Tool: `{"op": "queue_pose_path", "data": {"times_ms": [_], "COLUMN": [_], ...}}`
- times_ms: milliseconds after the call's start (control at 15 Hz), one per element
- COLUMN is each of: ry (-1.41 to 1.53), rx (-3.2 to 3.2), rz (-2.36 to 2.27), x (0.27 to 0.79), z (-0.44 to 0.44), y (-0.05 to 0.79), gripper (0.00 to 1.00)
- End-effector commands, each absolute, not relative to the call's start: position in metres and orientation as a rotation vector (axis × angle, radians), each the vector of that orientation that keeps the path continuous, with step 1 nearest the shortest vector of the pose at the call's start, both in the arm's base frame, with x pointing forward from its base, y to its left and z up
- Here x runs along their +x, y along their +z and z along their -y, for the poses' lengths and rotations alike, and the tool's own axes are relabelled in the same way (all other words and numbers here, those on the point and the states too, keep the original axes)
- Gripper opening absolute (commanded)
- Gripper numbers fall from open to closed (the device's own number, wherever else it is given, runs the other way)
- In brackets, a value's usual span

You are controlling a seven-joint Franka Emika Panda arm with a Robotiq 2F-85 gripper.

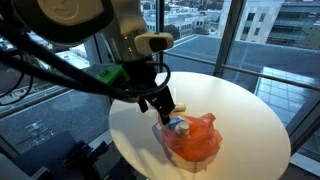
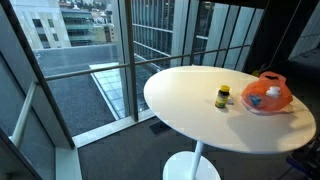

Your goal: Pick up the white bottle from the table and put it in the orange plastic bag.

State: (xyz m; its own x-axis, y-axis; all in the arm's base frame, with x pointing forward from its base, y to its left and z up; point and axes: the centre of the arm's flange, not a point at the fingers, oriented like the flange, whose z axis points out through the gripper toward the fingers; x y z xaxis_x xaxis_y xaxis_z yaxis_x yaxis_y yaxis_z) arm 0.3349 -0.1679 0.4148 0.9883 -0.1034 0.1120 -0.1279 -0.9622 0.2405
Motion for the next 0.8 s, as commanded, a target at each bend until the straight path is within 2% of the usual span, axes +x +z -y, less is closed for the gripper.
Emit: {"op": "queue_pose_path", "data": {"times_ms": [0,733], "ry": [0.144,0.182], "rx": [2.883,2.881], "rz": [0.170,0.199], "x": [0.335,0.363], "z": [0.168,0.157], "y": [0.415,0.431], "gripper": [1.00,1.00]}}
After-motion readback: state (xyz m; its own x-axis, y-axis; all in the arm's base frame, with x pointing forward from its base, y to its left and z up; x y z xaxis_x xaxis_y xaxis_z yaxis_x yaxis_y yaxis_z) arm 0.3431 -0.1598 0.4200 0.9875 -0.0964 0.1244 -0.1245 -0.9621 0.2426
